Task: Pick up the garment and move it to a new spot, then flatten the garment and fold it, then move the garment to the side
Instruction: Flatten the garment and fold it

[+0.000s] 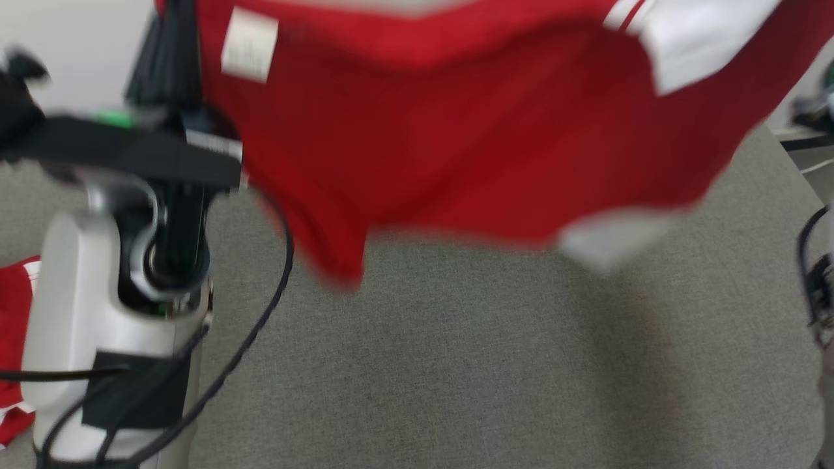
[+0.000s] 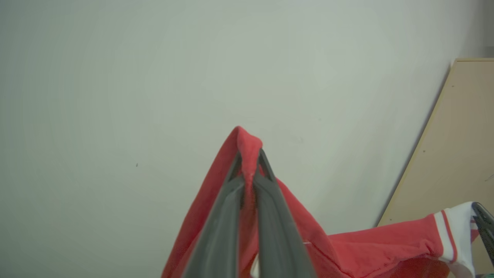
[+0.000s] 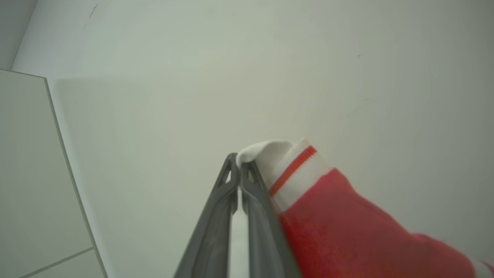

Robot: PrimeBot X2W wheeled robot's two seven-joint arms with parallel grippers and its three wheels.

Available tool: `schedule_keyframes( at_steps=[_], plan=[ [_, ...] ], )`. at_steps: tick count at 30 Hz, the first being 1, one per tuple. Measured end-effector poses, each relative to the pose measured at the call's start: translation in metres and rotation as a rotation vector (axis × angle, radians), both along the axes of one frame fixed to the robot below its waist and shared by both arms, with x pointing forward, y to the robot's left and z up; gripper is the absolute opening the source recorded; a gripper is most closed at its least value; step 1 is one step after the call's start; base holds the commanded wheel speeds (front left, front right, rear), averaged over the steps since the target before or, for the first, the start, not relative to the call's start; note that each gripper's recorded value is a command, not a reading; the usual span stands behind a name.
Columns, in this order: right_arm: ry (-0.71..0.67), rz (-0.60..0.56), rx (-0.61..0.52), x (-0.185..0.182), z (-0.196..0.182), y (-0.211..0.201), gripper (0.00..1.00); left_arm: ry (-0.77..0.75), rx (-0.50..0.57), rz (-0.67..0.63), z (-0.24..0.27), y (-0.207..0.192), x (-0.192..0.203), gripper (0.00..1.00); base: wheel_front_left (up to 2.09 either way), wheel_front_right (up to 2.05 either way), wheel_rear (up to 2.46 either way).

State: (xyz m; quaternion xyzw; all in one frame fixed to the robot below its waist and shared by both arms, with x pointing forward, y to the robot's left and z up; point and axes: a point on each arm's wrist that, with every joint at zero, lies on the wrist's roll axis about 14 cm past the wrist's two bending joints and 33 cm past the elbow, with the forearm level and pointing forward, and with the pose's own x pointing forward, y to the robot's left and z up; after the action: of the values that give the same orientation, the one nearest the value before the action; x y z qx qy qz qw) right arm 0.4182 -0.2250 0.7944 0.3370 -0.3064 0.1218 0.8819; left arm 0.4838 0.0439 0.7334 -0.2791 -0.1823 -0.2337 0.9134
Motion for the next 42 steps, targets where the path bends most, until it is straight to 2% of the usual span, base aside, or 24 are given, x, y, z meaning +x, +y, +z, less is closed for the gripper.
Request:
schedule_keyframes(
  at_steps=[2,4,6,8,10,12,15,17,22,26,30,35,42],
  plan=[
    [-0.086,-0.018,-0.028,-0.006,0.025,-0.003,0.00,-0.119,-0.037,-0.034,0.040,-0.010,-0.003,0.00,0.00,0.00,0.00],
    [-0.121,-0.010,-0.053,-0.011,0.033,0.001,0.00,-0.176,-0.098,-0.057,0.057,-0.011,-0.010,0.00,0.00,0.00,0.00],
    [-0.125,-0.010,-0.062,-0.013,0.032,0.001,0.00,-0.200,-0.137,-0.043,0.060,-0.001,-0.016,0.00,0.00,0.00,0.00],
    [-0.051,-0.007,-0.075,-0.009,0.012,0.000,0.00,-0.166,-0.133,0.001,0.040,0.010,-0.016,0.00,0.00,0.00,0.00],
    [0.124,-0.008,-0.065,0.002,-0.041,-0.005,0.00,-0.035,-0.104,0.033,-0.010,0.016,-0.008,0.00,0.00,0.00,0.00],
    [0.368,0.007,-0.045,0.007,-0.119,-0.007,0.00,0.147,-0.015,0.070,-0.082,0.018,-0.002,0.00,0.00,0.00,0.00],
    [0.720,0.061,0.018,-0.011,-0.238,0.009,0.00,0.442,0.123,0.095,-0.199,0.029,-0.009,0.00,0.00,0.00,0.00],
    [0.867,0.095,0.066,-0.023,-0.286,0.024,0.00,0.577,0.190,0.090,-0.252,0.032,-0.018,0.00,0.00,0.00,0.00],
    [0.976,0.101,0.104,-0.021,-0.322,0.029,0.00,0.691,0.238,0.102,-0.298,0.034,-0.015,0.00,0.00,0.00,0.00],
    [0.991,0.017,0.115,-0.003,-0.330,0.000,0.00,0.703,0.234,0.121,-0.308,0.032,0.009,0.00,0.00,0.00,0.00],
    [1.015,-0.024,0.115,-0.009,-0.336,-0.013,0.00,0.706,0.235,0.140,-0.312,0.034,0.004,0.00,0.00,0.00,0.00],
    [1.059,-0.015,0.080,-0.020,-0.345,-0.011,0.00,0.739,0.242,0.169,-0.322,0.043,-0.020,0.00,0.00,0.00,0.00],
    [1.176,0.085,0.060,-0.054,-0.370,0.016,0.00,0.754,0.248,0.214,-0.326,0.064,-0.062,0.00,0.00,0.00,0.00]
  ],
)
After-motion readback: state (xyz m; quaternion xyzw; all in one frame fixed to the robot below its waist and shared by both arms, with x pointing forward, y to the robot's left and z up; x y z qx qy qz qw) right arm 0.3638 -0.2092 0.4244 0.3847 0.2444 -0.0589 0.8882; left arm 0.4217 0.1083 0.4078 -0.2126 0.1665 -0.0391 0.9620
